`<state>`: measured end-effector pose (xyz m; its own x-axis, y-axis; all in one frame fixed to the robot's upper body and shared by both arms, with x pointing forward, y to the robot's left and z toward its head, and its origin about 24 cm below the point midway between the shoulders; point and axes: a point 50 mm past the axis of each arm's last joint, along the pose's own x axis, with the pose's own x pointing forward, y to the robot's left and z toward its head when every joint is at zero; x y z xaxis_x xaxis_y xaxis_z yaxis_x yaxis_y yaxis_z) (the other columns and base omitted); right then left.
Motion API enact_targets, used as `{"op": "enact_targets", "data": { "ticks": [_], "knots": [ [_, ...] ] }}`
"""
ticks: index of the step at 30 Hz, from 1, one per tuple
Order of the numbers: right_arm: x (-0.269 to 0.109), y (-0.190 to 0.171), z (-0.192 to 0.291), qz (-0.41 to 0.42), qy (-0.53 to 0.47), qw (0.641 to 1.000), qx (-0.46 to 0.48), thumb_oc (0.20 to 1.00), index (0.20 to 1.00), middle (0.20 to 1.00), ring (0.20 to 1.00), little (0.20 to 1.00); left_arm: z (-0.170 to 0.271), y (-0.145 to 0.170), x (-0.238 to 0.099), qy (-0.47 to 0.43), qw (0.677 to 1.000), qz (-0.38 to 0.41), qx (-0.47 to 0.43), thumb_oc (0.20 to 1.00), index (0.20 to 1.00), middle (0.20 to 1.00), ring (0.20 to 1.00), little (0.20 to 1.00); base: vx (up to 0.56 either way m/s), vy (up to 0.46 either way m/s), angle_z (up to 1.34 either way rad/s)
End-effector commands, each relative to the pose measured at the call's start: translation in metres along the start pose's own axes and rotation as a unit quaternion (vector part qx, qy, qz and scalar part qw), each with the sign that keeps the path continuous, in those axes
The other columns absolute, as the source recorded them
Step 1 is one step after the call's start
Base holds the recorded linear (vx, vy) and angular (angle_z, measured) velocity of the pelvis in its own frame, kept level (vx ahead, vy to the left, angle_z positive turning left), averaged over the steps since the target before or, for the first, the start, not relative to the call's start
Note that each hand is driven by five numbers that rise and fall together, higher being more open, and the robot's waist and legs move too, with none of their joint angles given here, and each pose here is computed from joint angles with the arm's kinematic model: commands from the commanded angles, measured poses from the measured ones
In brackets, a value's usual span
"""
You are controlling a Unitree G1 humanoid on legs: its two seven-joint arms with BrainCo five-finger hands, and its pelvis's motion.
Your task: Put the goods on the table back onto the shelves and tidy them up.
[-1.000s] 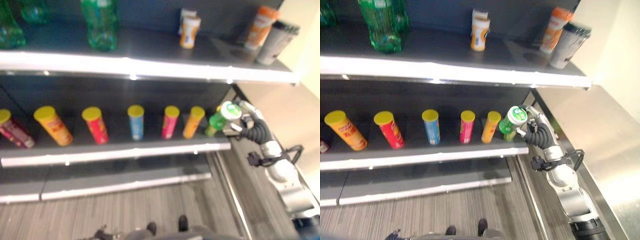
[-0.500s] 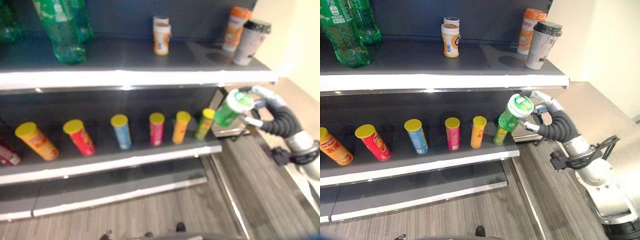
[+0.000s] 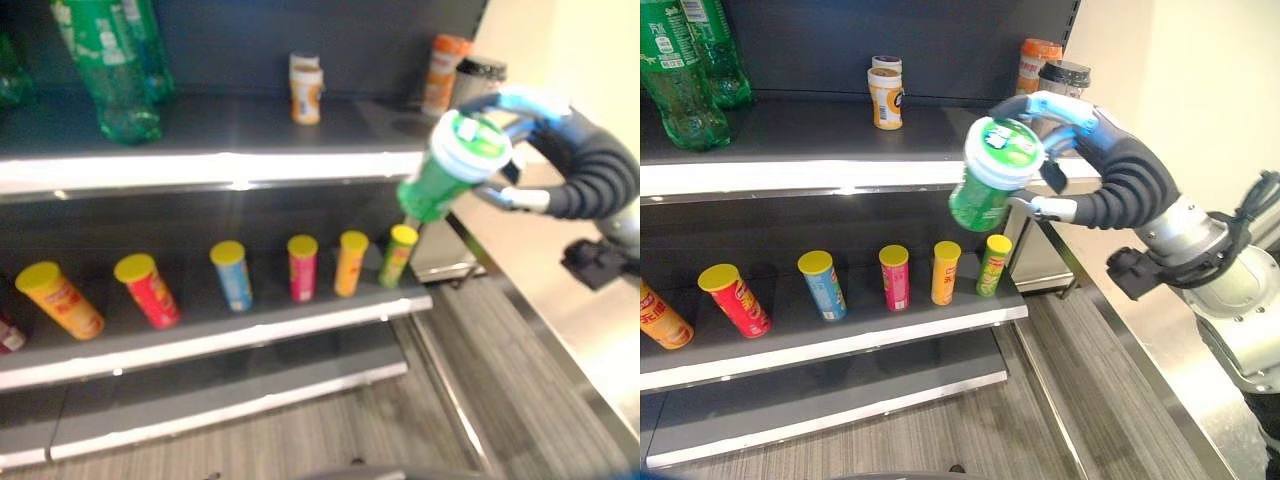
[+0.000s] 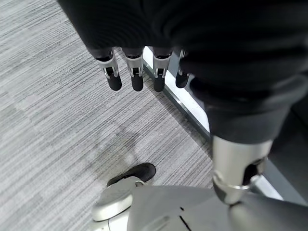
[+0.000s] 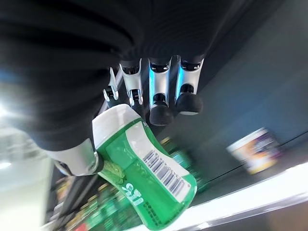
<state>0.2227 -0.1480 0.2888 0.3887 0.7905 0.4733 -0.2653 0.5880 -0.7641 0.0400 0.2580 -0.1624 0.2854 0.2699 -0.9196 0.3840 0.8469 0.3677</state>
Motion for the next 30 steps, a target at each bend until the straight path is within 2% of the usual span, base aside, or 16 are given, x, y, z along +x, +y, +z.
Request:
{"op": "enact_targets", "data": {
  "ticks": [1,8,14,23,30],
  "knots": [
    [0.015,-0.012,0.003,-0.028,-0.028,0.999,0.018,0.200,0.200,0.200,0.200,0.200,0.011,-0.016,0.001,-0.010,0.999,-0.036,0.019,1.000,1.000,1.000,1.000,1.000,0.01,-0.004,0.06],
    [0.064,-0.015,-0.015,0.008,-0.005,1.000,0.007,0.200,0.200,0.200,0.200,0.200,0.011,-0.008,0.002,-0.005,1.000,-0.026,0.015,1.000,1.000,1.000,1.000,1.000,0.00,-0.001,0.03],
    [0.091,-0.027,-0.029,-0.005,0.025,1.000,-0.008,0.200,0.200,0.200,0.200,0.200,0.010,-0.005,0.002,-0.002,1.000,-0.023,0.016,1.000,1.000,1.000,1.000,1.000,0.00,-0.001,0.06],
    [0.114,-0.036,-0.050,-0.030,0.070,0.997,-0.013,0.200,0.200,0.200,0.200,0.200,0.009,0.000,0.003,0.001,1.000,-0.017,0.015,1.000,1.000,1.000,1.000,1.000,0.00,-0.003,0.05],
    [0.133,-0.043,-0.082,-0.065,0.144,0.987,-0.030,0.200,0.200,0.200,0.200,0.200,0.013,0.006,0.004,-0.006,1.000,-0.008,0.020,1.000,1.000,1.000,1.000,1.000,0.00,-0.001,0.02]
  ]
}}
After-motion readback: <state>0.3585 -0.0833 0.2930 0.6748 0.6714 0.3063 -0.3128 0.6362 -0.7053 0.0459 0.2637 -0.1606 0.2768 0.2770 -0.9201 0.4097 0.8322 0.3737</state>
